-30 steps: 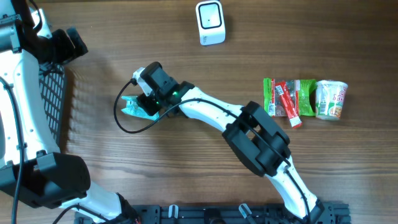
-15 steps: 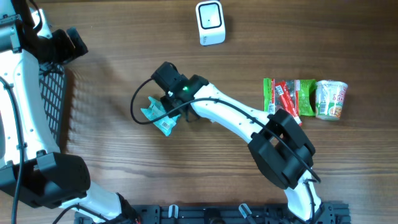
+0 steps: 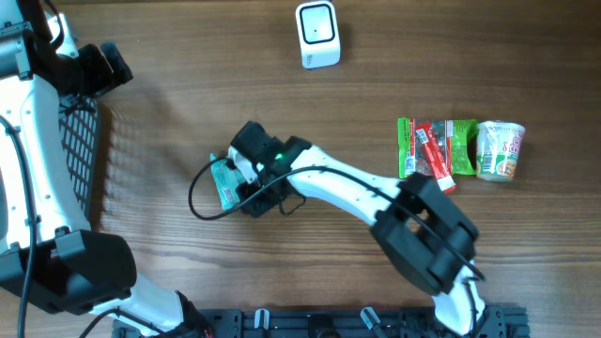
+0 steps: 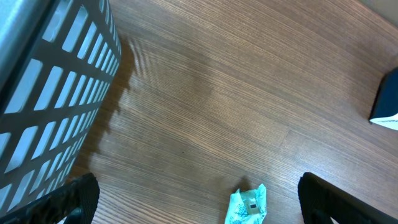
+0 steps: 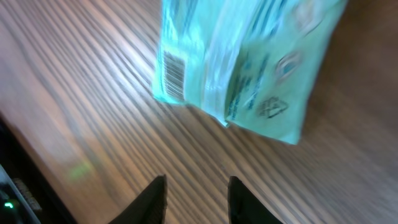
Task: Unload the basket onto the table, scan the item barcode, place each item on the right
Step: 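Grasp the teal mint packet with the right gripper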
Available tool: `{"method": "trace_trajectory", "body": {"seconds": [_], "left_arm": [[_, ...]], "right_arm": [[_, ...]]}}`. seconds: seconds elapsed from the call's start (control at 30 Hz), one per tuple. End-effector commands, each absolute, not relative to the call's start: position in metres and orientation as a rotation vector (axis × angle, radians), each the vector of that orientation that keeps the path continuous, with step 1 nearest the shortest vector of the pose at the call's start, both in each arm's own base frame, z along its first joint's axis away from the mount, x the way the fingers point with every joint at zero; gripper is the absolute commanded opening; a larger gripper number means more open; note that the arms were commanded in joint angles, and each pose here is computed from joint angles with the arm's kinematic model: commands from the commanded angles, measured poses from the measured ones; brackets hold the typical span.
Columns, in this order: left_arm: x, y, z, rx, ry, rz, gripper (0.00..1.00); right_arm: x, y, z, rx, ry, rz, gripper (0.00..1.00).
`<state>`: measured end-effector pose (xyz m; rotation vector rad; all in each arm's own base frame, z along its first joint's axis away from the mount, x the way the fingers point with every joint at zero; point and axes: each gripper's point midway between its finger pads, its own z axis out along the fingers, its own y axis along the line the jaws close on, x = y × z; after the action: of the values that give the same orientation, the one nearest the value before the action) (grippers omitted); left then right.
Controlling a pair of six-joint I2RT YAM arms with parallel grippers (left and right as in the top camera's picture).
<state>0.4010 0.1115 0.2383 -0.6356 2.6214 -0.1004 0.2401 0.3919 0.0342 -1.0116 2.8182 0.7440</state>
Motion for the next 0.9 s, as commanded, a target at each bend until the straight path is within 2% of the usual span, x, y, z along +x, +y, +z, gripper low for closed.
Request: {"method": "trace_trajectory", "body": {"seconds": [0.0, 0.03, 0.07, 0.17, 0.27, 0.53, 0.63, 0.7, 0.87], "left_arm": [[0.401, 0.111, 0.238, -0.632, 2.623, -0.114, 1.0], [0.401, 0.111, 0.238, -0.632, 2.623, -0.114, 1.0], [0.401, 0.111, 0.238, -0.632, 2.623, -0.114, 1.0], [0.401, 0.111, 0.238, -0.632, 2.623, -0.114, 1.0], [0.401, 0.111, 0.238, -0.632, 2.623, -0.113, 1.0], [0.401, 0.111, 0.238, -0.632, 2.623, -0.113, 1.0], [0.401, 0.111, 0.238, -0.632, 2.623, -0.114, 1.0], [0.401, 0.111, 0.238, -0.632, 2.623, -0.114, 1.0], [0.401, 0.111, 0.238, -0.632, 2.623, -0.114, 1.0]], "right_arm": [[0.282, 0.394, 0.094, -0.901, 2.59, 0.658, 0.66], [0.292, 0.4, 0.102, -0.896, 2.524, 0.66, 0.79], [0.302, 0.411, 0.109, -0.918, 2.438, 0.685, 0.8], [0.312, 0.422, 0.099, -0.971, 2.369, 0.68, 0.8], [0.328, 0.419, 0.067, -0.961, 2.395, 0.642, 0.8], [0.33, 0.427, 0.008, -1.012, 2.44, 0.887, 0.79], [0.324, 0.43, 0.01, -1.027, 2.442, 0.939, 0.74], [0.318, 0.428, 0.008, -1.037, 2.465, 0.957, 0.59], [0.324, 0.429, 0.008, -1.026, 2.442, 0.934, 0.63]]}}
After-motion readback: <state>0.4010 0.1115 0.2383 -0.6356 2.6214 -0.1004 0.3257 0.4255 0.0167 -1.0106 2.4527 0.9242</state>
